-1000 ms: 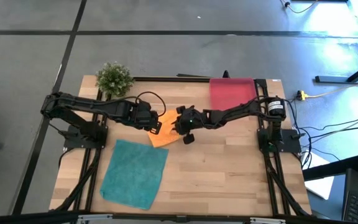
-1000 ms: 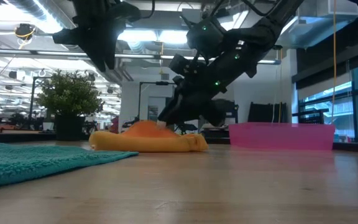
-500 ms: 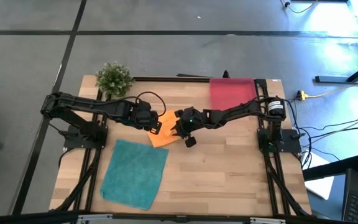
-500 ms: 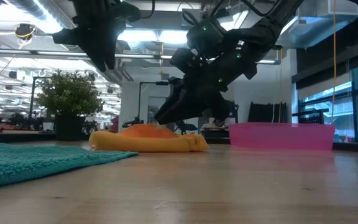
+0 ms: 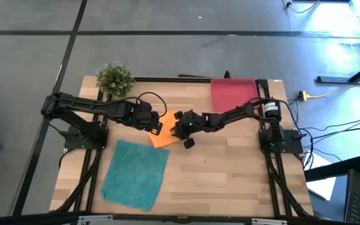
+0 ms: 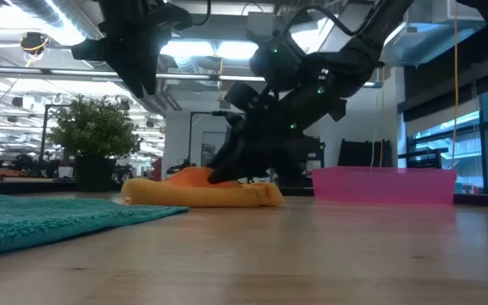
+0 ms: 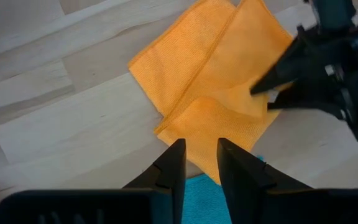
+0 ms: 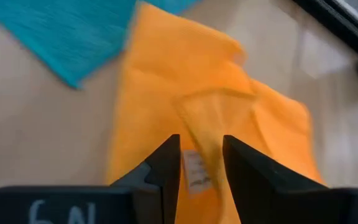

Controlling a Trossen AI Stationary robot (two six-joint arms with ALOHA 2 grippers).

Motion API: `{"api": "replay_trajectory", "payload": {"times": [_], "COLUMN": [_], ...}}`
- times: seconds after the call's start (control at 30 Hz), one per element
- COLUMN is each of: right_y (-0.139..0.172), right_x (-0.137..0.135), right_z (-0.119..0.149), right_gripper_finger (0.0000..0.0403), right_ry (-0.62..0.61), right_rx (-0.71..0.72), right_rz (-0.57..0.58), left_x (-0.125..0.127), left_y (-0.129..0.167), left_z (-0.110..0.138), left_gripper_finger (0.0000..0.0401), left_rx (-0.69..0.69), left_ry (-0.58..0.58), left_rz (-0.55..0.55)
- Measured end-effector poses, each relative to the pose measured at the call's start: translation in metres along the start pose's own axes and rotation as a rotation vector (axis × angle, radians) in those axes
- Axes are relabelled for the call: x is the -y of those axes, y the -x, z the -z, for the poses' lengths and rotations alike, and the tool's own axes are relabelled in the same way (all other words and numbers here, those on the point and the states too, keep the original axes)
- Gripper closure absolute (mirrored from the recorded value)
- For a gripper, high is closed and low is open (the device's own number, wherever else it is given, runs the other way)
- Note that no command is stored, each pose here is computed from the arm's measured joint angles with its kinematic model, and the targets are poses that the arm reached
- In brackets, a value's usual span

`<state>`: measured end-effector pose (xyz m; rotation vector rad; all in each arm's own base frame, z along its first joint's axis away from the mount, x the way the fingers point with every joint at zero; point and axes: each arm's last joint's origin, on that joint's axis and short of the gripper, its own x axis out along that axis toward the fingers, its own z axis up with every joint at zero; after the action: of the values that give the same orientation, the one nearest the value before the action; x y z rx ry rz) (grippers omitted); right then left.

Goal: Roll microfiber towels into tight, uniform cylinder then place into a basket
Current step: Fold the orange microfiber towel

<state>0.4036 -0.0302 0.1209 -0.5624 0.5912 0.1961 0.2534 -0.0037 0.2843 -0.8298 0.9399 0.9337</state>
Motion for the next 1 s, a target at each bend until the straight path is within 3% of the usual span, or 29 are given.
{"api": "replay_trajectory", "payload": {"times": [0.33, 0.6, 0.73, 1.0], "right_y": [0.000, 0.000, 0.001, 0.018], "right_x": [0.004, 0.005, 0.010, 0.025], "right_z": [-0.004, -0.003, -0.004, -0.027], "right_gripper_finger": [0.0286, 0.0393, 0.0396, 0.0399], "right_ry": [0.002, 0.001, -0.027, -0.105], "right_rx": [0.014, -0.005, -0.079, -0.151], "right_rz": [0.079, 0.106, 0.181, 0.147], "left_x": [0.000, 0.000, 0.000, -0.002], "left_y": [0.000, 0.000, 0.000, 0.000], "left_z": [0.000, 0.000, 0.000, 0.001], "left_gripper_finger": [0.0318, 0.0321, 0.0318, 0.0319], "left_rx": [0.000, -0.001, -0.001, -0.006], "left_ry": [0.000, -0.008, -0.009, -0.014], "left_rz": [0.000, -0.002, -0.002, -0.016]}}
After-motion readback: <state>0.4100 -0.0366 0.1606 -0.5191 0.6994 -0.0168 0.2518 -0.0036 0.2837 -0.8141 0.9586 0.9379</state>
